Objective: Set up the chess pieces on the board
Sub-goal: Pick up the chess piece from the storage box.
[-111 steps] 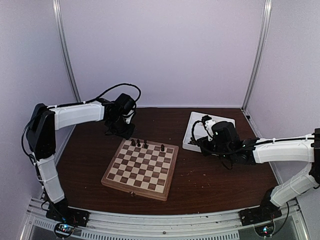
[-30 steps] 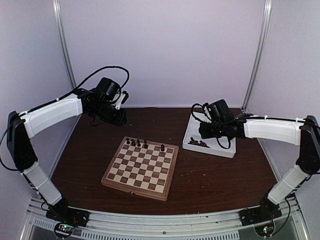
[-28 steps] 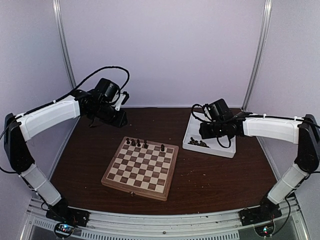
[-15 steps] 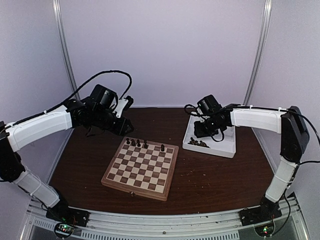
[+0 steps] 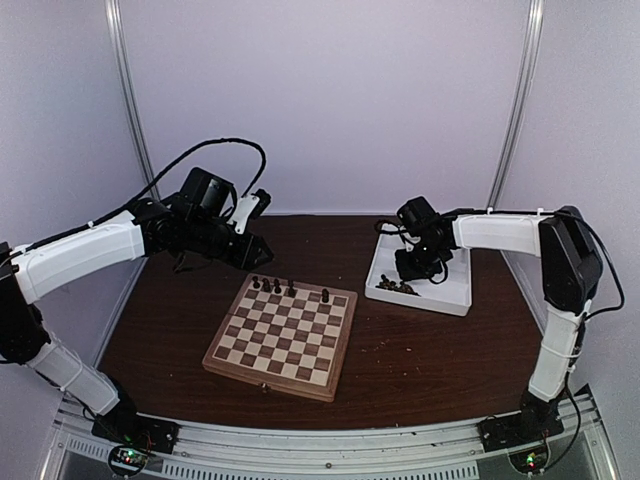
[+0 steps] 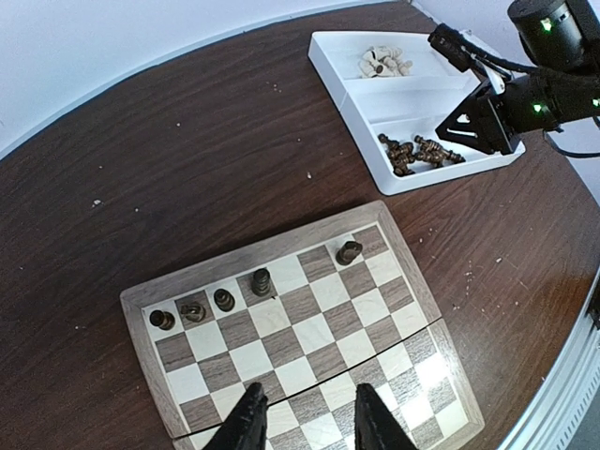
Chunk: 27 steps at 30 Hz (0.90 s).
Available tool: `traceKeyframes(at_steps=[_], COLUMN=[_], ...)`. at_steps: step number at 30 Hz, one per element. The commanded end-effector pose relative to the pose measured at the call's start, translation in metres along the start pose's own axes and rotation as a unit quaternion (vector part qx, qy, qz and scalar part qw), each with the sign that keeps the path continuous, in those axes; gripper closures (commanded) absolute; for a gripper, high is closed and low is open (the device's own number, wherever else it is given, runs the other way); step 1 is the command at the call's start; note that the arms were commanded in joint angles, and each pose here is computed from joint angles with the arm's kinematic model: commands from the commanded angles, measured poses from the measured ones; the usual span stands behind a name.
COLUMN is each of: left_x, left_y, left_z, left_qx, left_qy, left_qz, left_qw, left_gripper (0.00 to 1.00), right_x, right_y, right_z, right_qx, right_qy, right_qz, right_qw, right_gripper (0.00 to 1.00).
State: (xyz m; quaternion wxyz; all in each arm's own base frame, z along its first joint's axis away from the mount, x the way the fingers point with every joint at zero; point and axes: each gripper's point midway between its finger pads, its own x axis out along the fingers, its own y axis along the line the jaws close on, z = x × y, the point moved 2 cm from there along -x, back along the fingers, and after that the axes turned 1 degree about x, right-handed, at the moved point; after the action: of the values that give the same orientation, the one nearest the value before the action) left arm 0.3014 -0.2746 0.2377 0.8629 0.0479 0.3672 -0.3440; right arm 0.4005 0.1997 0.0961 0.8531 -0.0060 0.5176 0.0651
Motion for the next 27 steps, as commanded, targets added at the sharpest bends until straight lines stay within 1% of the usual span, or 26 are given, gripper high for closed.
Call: traceKeyframes(at_steps=[1, 17, 27], left_x=[0.007, 0.010, 0.008], left_y=[-0.004, -0.002, -0.003], left_z=[0.002, 0.003, 0.007], left_qx=[0.002, 0.007, 0.007], left_qy=[-0.008, -0.005, -0.011], left_qz=[-0.011, -0.004, -0.004], left_qw=[1.000, 1.000, 1.000], left_gripper=[0.67, 0.67, 0.67], right_x=[0.009, 0.041, 0.064], right_y=[-0.005, -0.015, -0.020], right_z=[0.005, 0.000, -0.011], right_qx=[-0.004, 0.002, -0.007], right_qy=[0.011, 0.037, 0.071], right_qz=[-0.008, -0.026, -0.043], right_qw=[1.000, 0.999, 0.997], right_gripper=[0.71, 0.74, 0.76])
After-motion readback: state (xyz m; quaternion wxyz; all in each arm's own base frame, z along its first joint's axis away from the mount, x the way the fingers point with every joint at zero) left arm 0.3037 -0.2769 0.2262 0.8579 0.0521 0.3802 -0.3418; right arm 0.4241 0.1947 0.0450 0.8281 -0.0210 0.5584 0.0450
